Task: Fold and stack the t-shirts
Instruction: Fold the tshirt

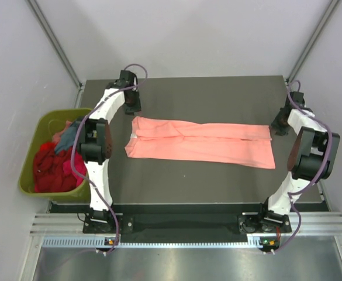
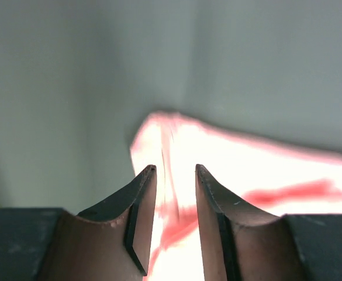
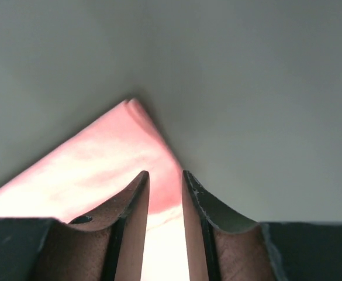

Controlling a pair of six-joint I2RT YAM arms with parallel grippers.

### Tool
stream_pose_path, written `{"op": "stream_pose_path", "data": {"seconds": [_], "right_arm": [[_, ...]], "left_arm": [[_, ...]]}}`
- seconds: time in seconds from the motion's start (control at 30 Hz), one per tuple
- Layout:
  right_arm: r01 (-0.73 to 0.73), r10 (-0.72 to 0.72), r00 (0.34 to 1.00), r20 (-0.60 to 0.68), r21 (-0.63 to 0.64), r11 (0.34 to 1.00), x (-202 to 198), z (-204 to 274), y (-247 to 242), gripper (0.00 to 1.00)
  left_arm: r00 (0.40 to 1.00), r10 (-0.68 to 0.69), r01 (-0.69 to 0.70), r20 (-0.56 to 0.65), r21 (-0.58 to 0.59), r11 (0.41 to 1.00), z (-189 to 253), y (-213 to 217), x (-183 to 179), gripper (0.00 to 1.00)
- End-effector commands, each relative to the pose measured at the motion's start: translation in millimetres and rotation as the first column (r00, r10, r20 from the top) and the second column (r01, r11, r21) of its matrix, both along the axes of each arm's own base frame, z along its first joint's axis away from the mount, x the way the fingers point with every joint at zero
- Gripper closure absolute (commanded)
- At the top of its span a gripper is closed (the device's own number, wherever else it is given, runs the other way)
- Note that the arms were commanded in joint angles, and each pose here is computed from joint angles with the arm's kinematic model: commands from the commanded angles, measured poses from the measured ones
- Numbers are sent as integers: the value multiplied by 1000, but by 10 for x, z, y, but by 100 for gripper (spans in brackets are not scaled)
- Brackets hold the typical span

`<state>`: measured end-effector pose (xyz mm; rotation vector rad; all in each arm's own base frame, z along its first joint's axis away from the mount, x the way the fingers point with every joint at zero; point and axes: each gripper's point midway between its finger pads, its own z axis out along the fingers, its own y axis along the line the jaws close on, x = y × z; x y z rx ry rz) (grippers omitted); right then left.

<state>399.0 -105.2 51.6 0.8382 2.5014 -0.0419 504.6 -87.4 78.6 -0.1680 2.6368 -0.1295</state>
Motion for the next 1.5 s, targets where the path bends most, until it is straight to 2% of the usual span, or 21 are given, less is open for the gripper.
{"op": "stream_pose_path", "data": {"seconds": [0.0,0.13,0.23,0.37,0.5,0.57,0.63,0.73,0.87,0.97,1.0,1.07,1.13,1.2,1.23,1.33,1.47], "right_arm": [[40,-37,993,109,-22,999,72,564,174,70],[-81,84,987,136,-25,996,95,640,601,69],[-300,299,935,188,-28,954,148,703,1125,68],[-629,622,738,262,-67,775,101,739,1996,66],[-738,746,617,249,-146,659,102,661,2290,65],[-800,832,521,193,-229,554,101,582,2443,65],[-834,882,453,133,-286,472,107,529,2500,63],[-859,912,404,65,-316,403,98,385,2570,63],[-872,922,384,42,-313,377,116,278,2595,62],[-887,932,356,74,-286,362,99,255,2753,62],[-899,938,326,119,-267,346,83,295,2892,62],[-899,931,313,186,-257,354,58,405,3104,62],[-892,899,318,300,-226,391,76,537,3318,63],[-901,876,289,387,-200,386,40,681,3537,63],[-893,851,290,438,-195,405,77,787,3651,63],[-907,841,242,484,-195,374,52,924,4016,62],[-916,834,234,499,-174,361,161,884,4306,62]], "left_arm": [[987,-90,88,134,24,996,749,-220,-231,62],[975,-190,189,118,19,982,744,-538,-730,62],[949,-303,305,91,-17,952,607,-854,-1070,62],[932,-358,361,52,-127,924,411,-1060,-1318,61],[932,-361,359,22,-168,918,211,-1106,-1380,60],[934,-357,354,6,-161,921,83,-1108,-1342,60],[935,-355,349,-11,-153,924,-13,-1111,-1299,60],[939,-344,340,-5,-136,931,-75,-1108,-1212,59],[946,-325,324,3,-89,942,-145,-1053,-1108,58],[950,-312,311,-18,-60,949,-176,-1009,-1073,58],[954,-299,298,-10,-57,953,-140,-1007,-1040,58],[971,-237,237,6,-65,969,-39,-934,-991,57],[980,-198,198,14,-109,974,108,-885,-960,57],[988,-151,151,14,-121,981,260,-706,-917,57],[993,-119,121,20,-115,986,313,-570,-876,57],[996,-66,71,55,-97,993,464,-284,-821,55],[999,-26,28,28,-104,994,375,-66,-815,55]]}}
